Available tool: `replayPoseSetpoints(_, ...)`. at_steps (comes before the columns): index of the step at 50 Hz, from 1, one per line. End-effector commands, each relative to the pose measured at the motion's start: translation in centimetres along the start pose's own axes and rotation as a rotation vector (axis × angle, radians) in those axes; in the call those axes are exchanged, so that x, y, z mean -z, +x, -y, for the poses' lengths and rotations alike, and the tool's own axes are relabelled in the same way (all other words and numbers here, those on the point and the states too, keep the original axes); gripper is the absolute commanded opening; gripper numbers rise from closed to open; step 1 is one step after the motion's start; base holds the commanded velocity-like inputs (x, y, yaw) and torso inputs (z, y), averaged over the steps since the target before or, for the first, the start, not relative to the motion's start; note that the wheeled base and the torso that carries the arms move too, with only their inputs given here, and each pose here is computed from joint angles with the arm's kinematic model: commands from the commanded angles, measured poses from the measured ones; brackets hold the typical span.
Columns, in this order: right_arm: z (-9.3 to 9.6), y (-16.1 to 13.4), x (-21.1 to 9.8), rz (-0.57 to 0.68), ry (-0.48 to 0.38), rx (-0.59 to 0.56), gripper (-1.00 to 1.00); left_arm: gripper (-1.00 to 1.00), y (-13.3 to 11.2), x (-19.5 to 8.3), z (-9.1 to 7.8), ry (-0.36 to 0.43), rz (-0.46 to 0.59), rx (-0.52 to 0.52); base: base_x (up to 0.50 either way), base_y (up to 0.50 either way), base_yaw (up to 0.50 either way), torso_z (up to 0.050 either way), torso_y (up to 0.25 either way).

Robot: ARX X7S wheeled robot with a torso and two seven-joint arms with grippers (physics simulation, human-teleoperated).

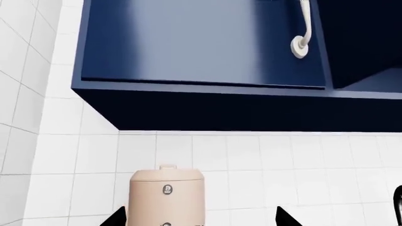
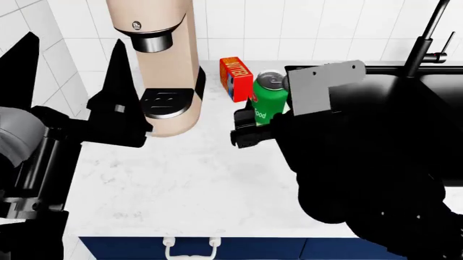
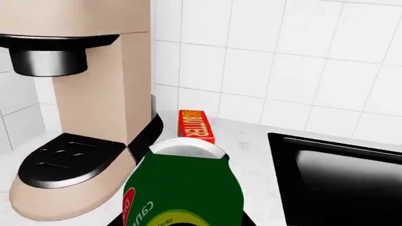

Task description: Pick the jam and canned food from the counter and place them in the cabinets closest to them.

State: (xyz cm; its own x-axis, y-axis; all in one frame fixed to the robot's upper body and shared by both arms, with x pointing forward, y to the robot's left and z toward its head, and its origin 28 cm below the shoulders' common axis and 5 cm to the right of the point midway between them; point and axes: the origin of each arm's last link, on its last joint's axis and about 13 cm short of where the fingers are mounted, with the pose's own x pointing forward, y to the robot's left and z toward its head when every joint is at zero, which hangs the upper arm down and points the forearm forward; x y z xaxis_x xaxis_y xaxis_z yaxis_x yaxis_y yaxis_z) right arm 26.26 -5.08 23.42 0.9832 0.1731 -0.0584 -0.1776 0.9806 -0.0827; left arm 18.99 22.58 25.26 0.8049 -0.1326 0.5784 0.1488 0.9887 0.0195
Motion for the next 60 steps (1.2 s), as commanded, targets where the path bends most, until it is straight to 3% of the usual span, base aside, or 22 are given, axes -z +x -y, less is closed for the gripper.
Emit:
replayPoseSetpoints(1,0.3,-3.1,-3.6,0.162,-0.051,0.004,-1.00,1.00,1.4,-1.3,-0.1,0.042,0.012,-0.010,0.00,0.00,0.00,0.000,0.000)
replayPoseSetpoints(25,-0.1,-6.6,-7.1,0.388,-0.081,-0.015,-1.00,1.00,2.0,-4.0,-0.4,0.090,0.084,-0.006,0.00,0.00,0.00,0.000,0.000)
replayPoseSetpoints(60,-0.3,-10.2,-10.2,0.568,-0.108,0.013,-1.00,1.00,2.3,-5.5,0.1,0.155,0.124,0.035,0.00,0.00,0.00,0.000,0.000)
